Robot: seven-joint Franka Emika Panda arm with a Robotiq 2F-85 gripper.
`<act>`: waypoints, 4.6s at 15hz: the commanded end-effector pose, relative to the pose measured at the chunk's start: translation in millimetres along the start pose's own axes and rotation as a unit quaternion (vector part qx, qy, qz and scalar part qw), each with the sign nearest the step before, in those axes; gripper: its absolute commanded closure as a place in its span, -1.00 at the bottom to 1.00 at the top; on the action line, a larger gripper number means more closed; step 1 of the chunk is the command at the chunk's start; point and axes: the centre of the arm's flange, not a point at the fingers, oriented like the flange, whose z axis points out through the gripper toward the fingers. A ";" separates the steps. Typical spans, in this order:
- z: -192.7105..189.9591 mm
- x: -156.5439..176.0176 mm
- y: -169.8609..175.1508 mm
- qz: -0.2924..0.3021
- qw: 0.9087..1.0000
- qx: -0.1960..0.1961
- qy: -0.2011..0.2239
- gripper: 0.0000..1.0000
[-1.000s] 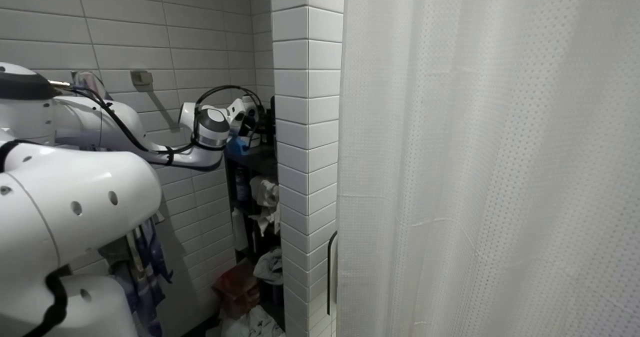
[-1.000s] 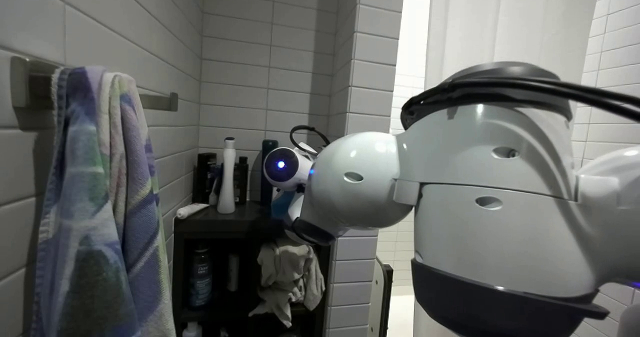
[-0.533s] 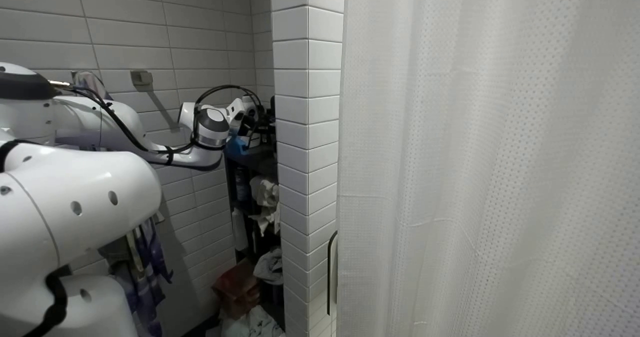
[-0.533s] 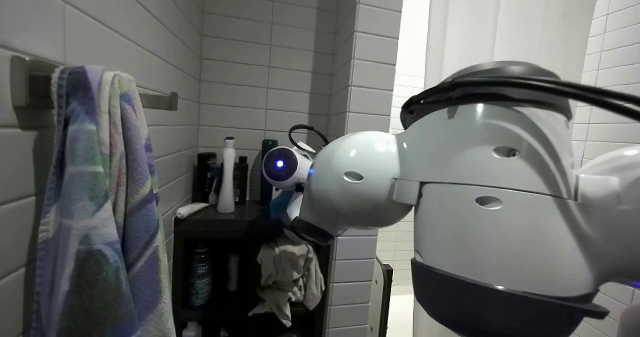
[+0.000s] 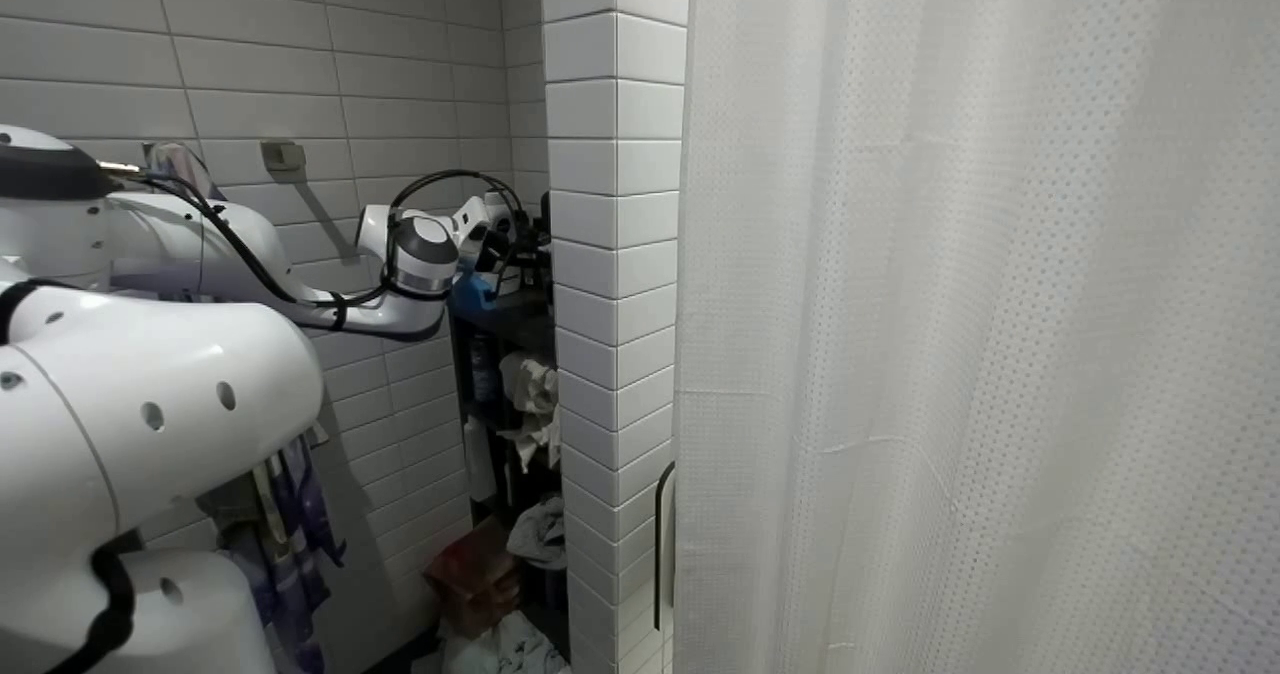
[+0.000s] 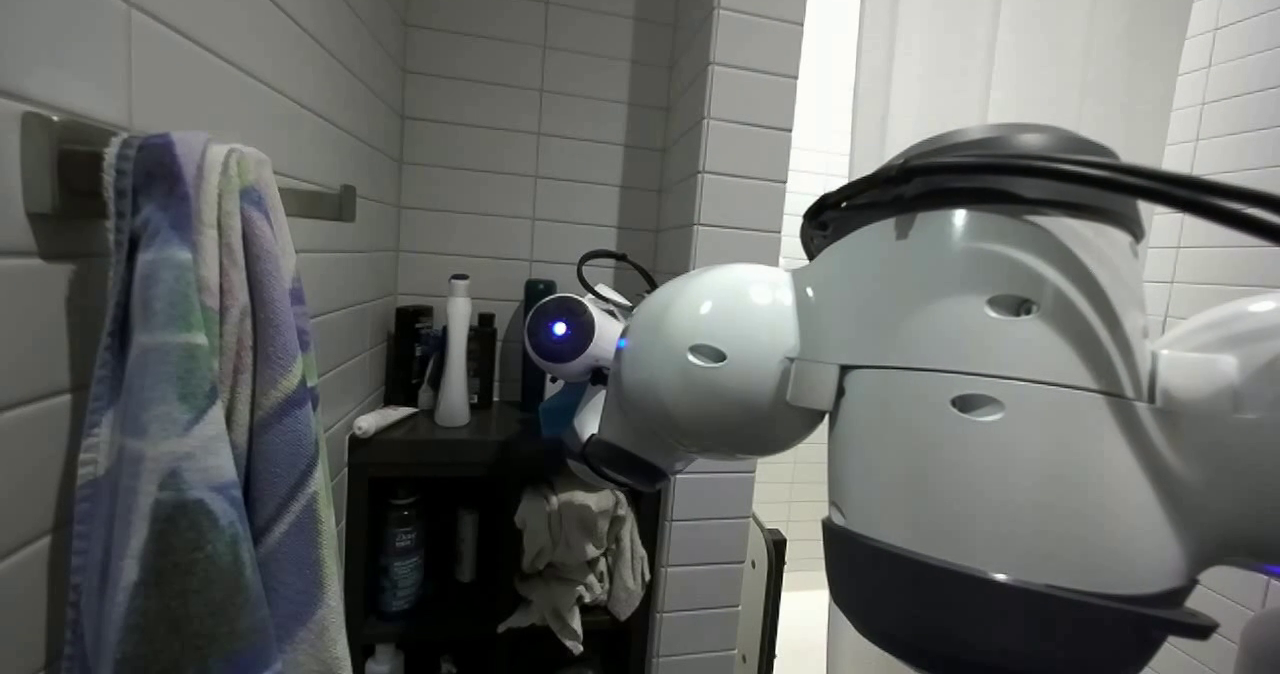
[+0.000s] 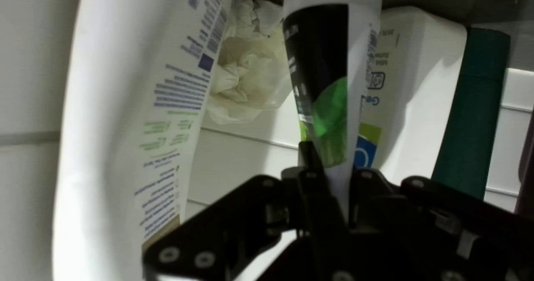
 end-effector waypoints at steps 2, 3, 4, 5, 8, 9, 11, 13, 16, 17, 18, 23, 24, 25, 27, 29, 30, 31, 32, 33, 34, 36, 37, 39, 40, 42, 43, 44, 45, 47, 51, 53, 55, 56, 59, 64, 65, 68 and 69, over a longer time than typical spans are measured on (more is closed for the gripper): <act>-3.3 5.8 4.9 0.003 1.000 -0.005 0.024 0.94; -7.9 8.4 6.7 0.003 1.000 -0.006 0.029 0.94; -13.2 11.8 8.2 0.000 0.999 -0.007 0.031 0.94; -18.9 15.0 9.1 -0.003 1.000 -0.004 0.026 0.94; -38.1 23.1 8.6 -0.010 0.999 -0.005 0.033 0.94; -43.6 24.9 8.3 -0.012 0.999 -0.004 0.033 0.94; -57.6 26.7 7.9 -0.018 1.000 -0.001 0.026 0.94; -72.2 26.2 6.8 -0.032 0.999 -0.003 0.026 0.94; -95.5 28.5 3.8 -0.062 0.997 -0.012 0.033 0.94; -104.3 30.4 2.4 -0.069 0.997 -0.013 0.033 0.94; -113.2 32.2 0.6 -0.076 0.996 -0.016 0.034 0.94; -154.6 32.9 -9.8 -0.108 0.994 -0.011 0.024 0.94; -160.9 30.0 -11.3 -0.116 0.993 -0.012 0.022 0.94; -168.4 25.5 -13.0 -0.121 0.992 -0.009 0.017 0.94; -181.2 13.2 -17.1 -0.134 0.991 0.006 0.003 0.94; -189.9 4.1 -18.5 -0.144 0.989 0.012 -0.004 0.94; -193.7 0.8 -18.0 -0.148 0.989 0.014 -0.006 0.94; -197.2 -1.8 -17.4 -0.150 0.988 0.018 -0.008 0.94; -199.8 -3.8 -16.2 -0.150 0.988 0.021 -0.010 0.94; -201.8 -5.6 -15.1 -0.150 0.988 0.022 -0.012 0.94; -202.0 -7.7 -13.5 -0.153 0.988 0.020 -0.015 0.94; -202.3 -11.4 -13.9 -0.154 0.988 0.024 -0.022 0.94; -201.8 -13.4 -15.3 -0.155 0.987 0.027 -0.028 0.94; -201.8 -18.4 -19.8 -0.154 0.986 0.047 -0.046 0.94; -203.4 -21.2 -22.8 -0.156 0.985 0.052 -0.050 0.94; -207.2 -27.4 -29.6 -0.163 0.983 0.063 -0.060 0.94; -209.2 -30.2 -32.9 -0.167 0.981 0.069 -0.065 0.94; -211.8 -32.6 -36.8 -0.171 0.980 0.074 -0.069 0.94; -214.6 -35.5 -40.2 -0.174 0.979 0.079 -0.072 0.94; -218.4 -42.1 -45.9 -0.179 0.976 0.090 -0.081 0.94; -219.8 -57.1 -51.2 -0.183 0.972 0.106 -0.100 0.94; -216.4 -70.4 -43.4 -0.190 0.970 0.103 -0.114 0.94; -206.7 -81.1 -37.9 -0.194 0.968 0.102 -0.126 0.94; -199.6 -85.5 -35.0 -0.198 0.966 0.100 -0.133 0.94; -183.9 -94.4 -26.9 -0.201 0.963 0.094 -0.153 0.94; -173.4 -95.6 -31.4 -0.200 0.951 0.142 -0.187 0.94; -175.0 -94.2 -34.4 -0.195 0.950 0.156 -0.188 0.94; -181.5 -89.6 -42.4 -0.183 0.943 0.199 -0.197 0.94; -183.9 -89.8 -43.6 -0.181 0.939 0.211 -0.203 0.94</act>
